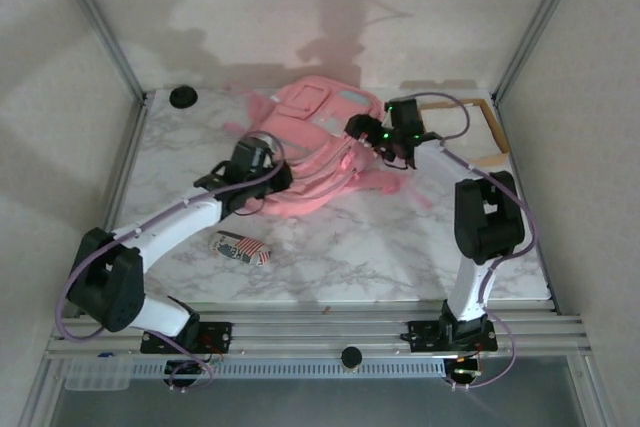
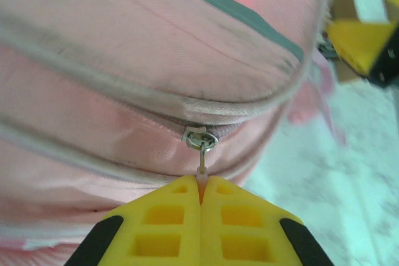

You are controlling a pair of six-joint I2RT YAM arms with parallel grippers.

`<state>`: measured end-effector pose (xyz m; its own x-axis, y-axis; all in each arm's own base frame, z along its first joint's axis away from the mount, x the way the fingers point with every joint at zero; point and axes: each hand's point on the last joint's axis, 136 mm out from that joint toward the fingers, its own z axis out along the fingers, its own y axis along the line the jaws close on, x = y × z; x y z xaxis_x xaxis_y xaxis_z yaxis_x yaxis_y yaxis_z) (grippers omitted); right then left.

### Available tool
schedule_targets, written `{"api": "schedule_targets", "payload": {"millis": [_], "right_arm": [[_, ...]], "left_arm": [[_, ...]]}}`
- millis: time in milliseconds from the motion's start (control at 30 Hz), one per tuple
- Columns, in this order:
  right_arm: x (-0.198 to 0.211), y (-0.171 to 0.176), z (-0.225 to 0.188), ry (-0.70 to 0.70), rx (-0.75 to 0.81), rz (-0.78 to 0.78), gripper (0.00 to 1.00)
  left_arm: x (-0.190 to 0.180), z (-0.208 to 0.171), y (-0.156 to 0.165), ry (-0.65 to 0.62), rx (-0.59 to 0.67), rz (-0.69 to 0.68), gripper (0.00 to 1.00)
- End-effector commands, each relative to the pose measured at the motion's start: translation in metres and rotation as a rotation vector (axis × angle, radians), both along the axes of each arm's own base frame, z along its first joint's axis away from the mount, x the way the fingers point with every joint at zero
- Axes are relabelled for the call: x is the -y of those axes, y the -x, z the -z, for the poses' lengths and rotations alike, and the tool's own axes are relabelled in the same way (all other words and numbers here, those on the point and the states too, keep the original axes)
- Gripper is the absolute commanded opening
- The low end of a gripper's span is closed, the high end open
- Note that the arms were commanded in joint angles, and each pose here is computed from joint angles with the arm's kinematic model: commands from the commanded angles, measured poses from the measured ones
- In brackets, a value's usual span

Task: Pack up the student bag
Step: Unzip the student bag at the center of the table.

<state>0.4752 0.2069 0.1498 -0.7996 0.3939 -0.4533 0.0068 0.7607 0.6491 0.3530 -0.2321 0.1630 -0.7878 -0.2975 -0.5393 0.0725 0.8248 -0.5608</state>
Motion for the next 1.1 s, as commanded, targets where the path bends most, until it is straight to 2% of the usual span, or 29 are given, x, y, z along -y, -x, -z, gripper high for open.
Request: {"api": "schedule_targets", "payload": {"millis": [0, 100, 200, 333, 400, 500, 567, 700, 900, 967, 1067], "right_arm": [[-0.002, 0.057, -0.012, -0.028, -0.089, -0.039, 0.99], [-0.032, 0.094, -0.023, -0.194, -0.119, -0.078, 0.99], [-0.061, 0.124, -0.025, -0.298, -0.196, -0.112, 0.97], [-0.087, 0.149, -0.022, -0.36, -0.232, -0.129, 0.75], [-0.094, 0.144, -0.019, -0.381, -0.239, -0.132, 0.64], [-0.096, 0.135, -0.019, -0.385, -0.222, -0.11, 0.54], [-0.102, 0.128, -0.029, -0.393, -0.202, -0.123, 0.51], [-0.094, 0.12, -0.012, -0.347, -0.227, -0.083, 0.46], [-0.1, 0.106, -0.01, -0.378, -0.221, -0.078, 0.38], [-0.103, 0.102, -0.01, -0.379, -0.222, -0.082, 0.3], [-0.102, 0.094, -0.007, -0.354, -0.218, -0.075, 0.27]], "left_arm": [[0.03, -0.008, 0.001, 0.063, -0.019, -0.027, 0.0], [0.051, -0.003, 0.0, 0.057, -0.014, -0.009, 0.0], [0.056, 0.001, -0.002, 0.028, -0.023, -0.015, 0.0], [0.054, 0.003, 0.002, 0.018, -0.007, -0.013, 0.0], [0.051, 0.006, 0.002, 0.01, -0.005, -0.023, 0.0], [0.052, 0.007, 0.004, 0.003, -0.009, -0.011, 0.0], [0.05, 0.01, 0.004, -0.017, -0.011, -0.012, 0.0], [0.049, 0.004, 0.003, -0.014, 0.005, -0.013, 0.0], [0.051, 0.006, 0.004, -0.01, 0.005, 0.003, 0.0], [0.051, 0.007, 0.005, -0.016, 0.001, 0.003, 0.0], [0.048, 0.009, 0.004, -0.034, 0.003, -0.002, 0.0]]}}
